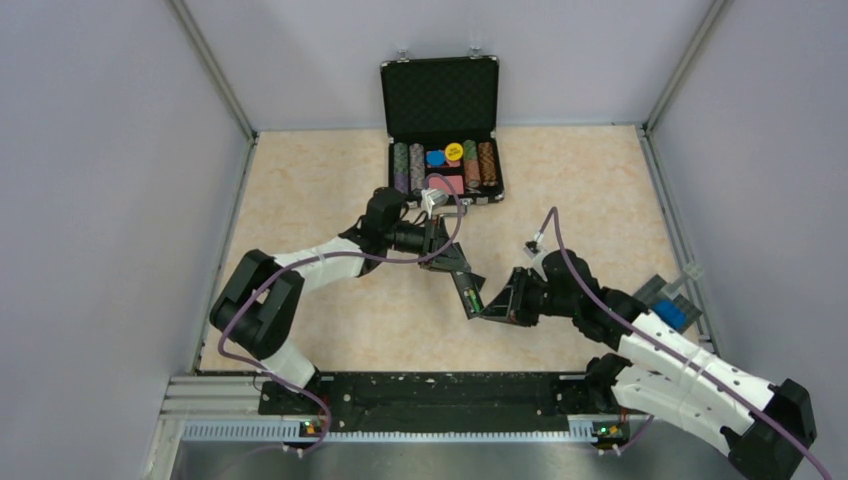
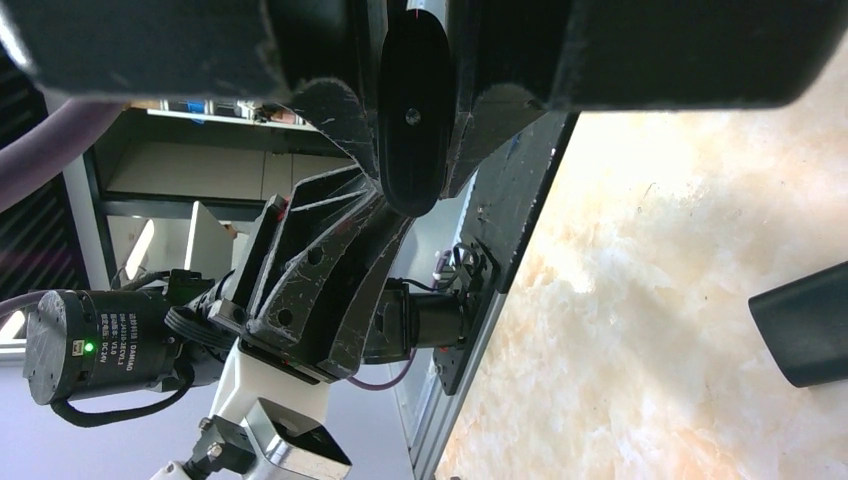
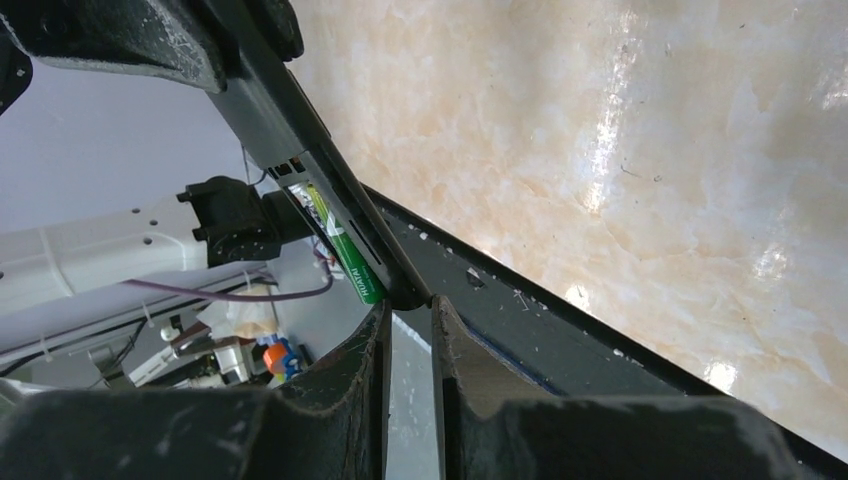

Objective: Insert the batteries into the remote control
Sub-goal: Load the battery into the remote control.

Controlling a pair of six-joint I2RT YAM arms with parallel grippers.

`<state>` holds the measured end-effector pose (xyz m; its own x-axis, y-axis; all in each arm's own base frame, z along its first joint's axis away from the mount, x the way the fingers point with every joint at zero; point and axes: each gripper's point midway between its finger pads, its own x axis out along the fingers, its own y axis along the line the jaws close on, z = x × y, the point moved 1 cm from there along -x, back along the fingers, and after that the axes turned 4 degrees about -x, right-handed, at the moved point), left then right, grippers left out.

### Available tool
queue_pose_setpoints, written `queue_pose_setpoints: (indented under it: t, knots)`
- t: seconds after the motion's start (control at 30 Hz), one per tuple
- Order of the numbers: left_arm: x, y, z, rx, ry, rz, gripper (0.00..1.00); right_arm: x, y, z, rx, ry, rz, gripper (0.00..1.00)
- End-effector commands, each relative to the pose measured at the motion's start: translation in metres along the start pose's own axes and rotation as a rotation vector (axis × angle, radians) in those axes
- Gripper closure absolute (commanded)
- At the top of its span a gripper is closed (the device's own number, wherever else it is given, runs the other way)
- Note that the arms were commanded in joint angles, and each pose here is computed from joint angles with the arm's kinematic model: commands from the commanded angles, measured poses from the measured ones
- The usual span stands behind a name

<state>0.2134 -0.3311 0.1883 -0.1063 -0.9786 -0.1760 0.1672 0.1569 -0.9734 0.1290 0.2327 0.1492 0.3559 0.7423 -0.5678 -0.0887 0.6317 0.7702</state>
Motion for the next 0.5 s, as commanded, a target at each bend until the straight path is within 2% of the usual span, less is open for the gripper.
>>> queue_pose_setpoints:
  t: [0.0, 0.47]
  knots:
    - [0.0005, -0.0552, -0.028, 0.069, 0.102, -0.114, 1.0, 0.0124, -0.0021, 0.0205, 0.069, -0.09, -0.005, 0.83]
    - [0.0013, -0.0513, -0.0266, 0.064, 0.082, -0.101, 1.0, 0.0217, -0.0077, 0.0136, 0.343, -0.074, 0.034, 0.83]
